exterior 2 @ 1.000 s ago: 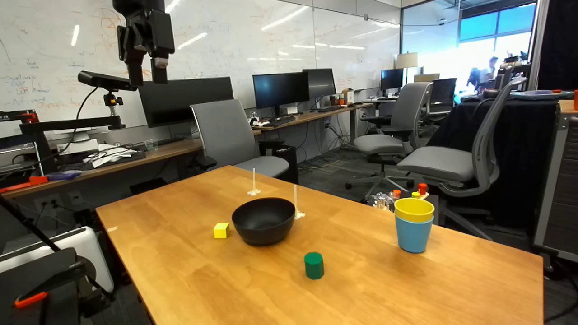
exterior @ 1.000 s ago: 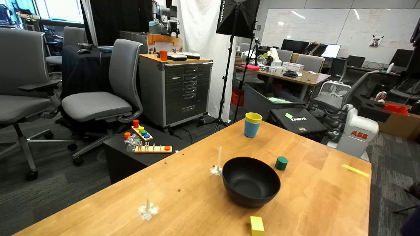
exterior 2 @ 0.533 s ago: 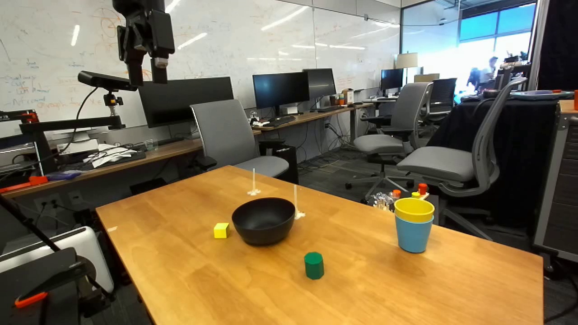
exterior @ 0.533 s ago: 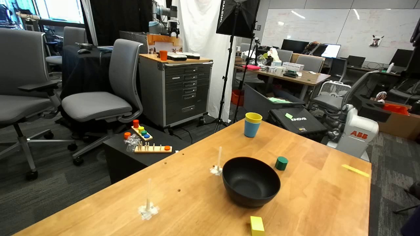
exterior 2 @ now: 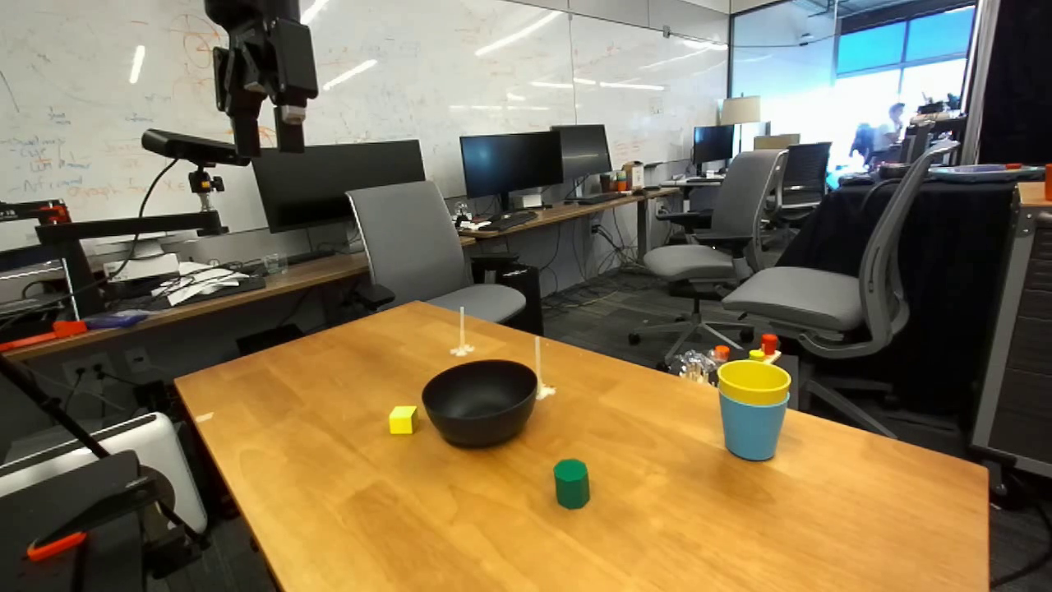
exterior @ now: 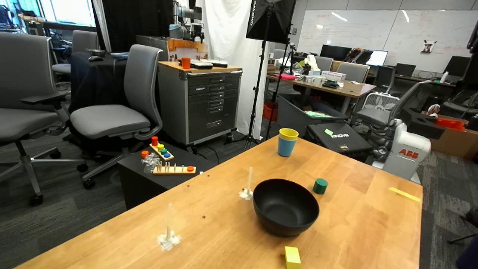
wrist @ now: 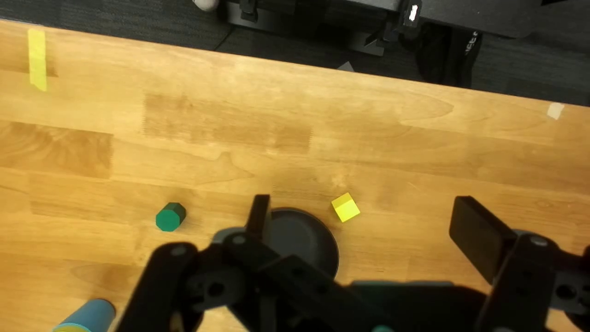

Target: Put the green and yellow blocks one at a time in the bowl

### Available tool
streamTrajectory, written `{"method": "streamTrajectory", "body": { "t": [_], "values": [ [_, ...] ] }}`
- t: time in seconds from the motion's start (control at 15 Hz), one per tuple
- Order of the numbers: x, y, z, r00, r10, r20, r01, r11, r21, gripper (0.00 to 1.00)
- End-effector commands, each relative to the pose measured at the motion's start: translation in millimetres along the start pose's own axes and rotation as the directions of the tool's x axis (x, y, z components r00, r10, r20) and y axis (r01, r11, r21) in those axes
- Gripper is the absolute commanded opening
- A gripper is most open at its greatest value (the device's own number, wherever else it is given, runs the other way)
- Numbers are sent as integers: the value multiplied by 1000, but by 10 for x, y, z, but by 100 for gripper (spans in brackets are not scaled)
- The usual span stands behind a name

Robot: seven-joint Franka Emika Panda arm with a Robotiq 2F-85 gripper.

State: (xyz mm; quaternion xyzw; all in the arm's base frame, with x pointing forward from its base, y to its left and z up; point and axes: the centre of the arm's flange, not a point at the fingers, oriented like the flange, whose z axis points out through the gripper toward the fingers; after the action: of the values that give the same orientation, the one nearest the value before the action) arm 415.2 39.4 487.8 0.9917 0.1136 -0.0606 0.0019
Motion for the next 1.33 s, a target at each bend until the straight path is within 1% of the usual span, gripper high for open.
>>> {"method": "streamTrajectory", "body": {
  "t": [0.0, 0.07, 0.2, 0.27, 0.47, 0.6, 0.73, 0.87, 0.93, 1.07, 1.27],
  "values": [
    [47, -19, 60, 999, 5, -33, -7, 999, -51, 100],
    [99, -6, 85, 998, 24, -61, -28, 997, -72, 100],
    [203, 44, 103, 990, 58, -129, -70, 994, -87, 100],
    [260, 82, 111, 983, 79, -165, -98, 989, -114, 100],
    [430, 278, 102, 963, 119, -244, -160, 975, -157, 100],
    [520, 450, 130, 949, 144, -279, -196, 966, -168, 100],
    [579, 655, 192, 940, 178, -292, -236, 956, -176, 100],
    [637, 897, 275, 923, 229, -309, -291, 941, -173, 100],
    [668, 1028, 317, 911, 262, -318, -326, 930, -168, 100],
    [737, 1300, 382, 870, 345, -352, -413, 900, -138, 100],
    [859, 1715, 472, 785, 486, -384, -545, 837, -55, 100]
  ]
}}
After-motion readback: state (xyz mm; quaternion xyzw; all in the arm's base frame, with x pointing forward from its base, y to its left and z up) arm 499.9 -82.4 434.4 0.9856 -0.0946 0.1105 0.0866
